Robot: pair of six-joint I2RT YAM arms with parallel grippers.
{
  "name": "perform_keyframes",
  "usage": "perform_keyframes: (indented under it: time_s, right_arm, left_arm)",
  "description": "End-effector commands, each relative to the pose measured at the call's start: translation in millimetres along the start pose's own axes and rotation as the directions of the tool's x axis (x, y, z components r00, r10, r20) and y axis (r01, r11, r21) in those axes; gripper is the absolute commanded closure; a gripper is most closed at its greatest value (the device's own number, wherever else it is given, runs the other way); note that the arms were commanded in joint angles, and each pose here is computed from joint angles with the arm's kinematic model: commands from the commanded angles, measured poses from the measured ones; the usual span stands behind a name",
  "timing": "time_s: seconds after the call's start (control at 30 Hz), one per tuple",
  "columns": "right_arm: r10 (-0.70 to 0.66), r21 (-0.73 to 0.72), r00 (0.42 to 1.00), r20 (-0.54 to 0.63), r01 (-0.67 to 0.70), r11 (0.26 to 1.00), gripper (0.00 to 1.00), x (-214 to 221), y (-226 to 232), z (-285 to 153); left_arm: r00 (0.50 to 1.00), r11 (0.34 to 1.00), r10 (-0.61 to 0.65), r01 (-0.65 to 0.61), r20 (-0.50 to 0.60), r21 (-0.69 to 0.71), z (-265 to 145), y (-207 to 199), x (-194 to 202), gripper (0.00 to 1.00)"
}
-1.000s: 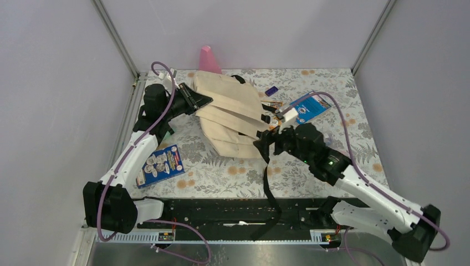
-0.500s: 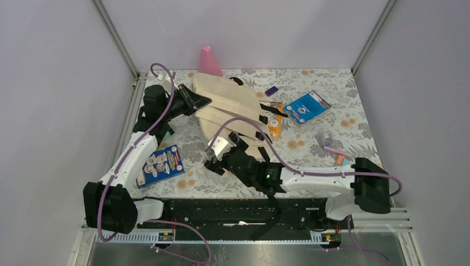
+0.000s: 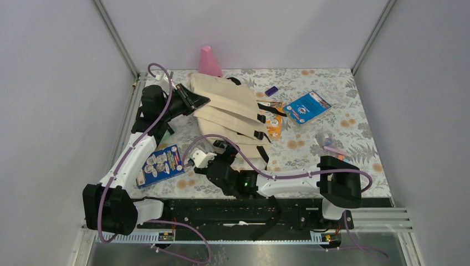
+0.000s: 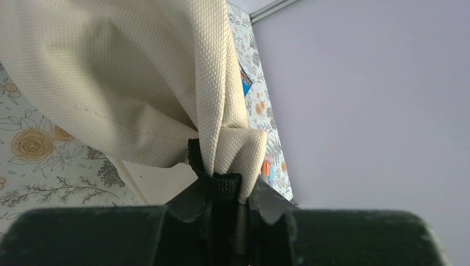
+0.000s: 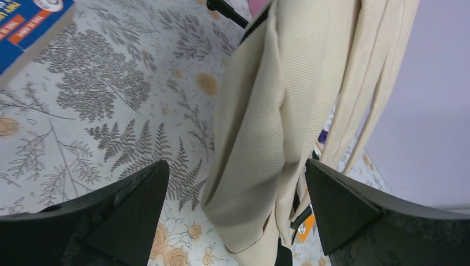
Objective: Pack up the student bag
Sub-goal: Pick up the student bag at the center of the board, then place the student bag at the center of the board.
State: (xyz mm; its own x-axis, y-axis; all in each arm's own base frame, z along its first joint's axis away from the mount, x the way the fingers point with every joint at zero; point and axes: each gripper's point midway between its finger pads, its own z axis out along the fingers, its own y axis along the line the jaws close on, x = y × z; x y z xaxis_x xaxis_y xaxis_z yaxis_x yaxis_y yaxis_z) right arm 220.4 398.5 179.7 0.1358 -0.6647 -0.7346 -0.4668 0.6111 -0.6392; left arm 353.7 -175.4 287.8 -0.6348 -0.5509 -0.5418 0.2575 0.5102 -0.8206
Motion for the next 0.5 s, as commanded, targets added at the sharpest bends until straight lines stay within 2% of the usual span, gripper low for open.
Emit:
perform_keyframes:
  time_s: [0.0, 0.3, 0.47]
  right_arm:
    - [0.074, 0.126, 0.997, -0.01, -0.072, 0.989, 0.0, -7.6, -30.7, 3.9]
    - [0.043, 0.18, 0.989, -0.143, -0.017, 0.983, 0.0, 48.4, -52.1, 41.4]
    - [0.045, 0.196, 0.986, -0.161, -0.013, 0.98, 0.0, 65.6, -55.7, 53.2]
  left_arm:
    - [0.988, 0.985, 0.096, -0.112, 0.12, 0.135, -18.0, -49.9, -29.2, 1.0]
    - [0.988, 0.984, 0.098, -0.115, 0.12, 0.139, -19.3, -51.9, -30.1, 1.0]
    - [0.988, 0.984, 0.099, -0.115, 0.119, 0.138, -19.5, -51.2, -30.4, 1.0]
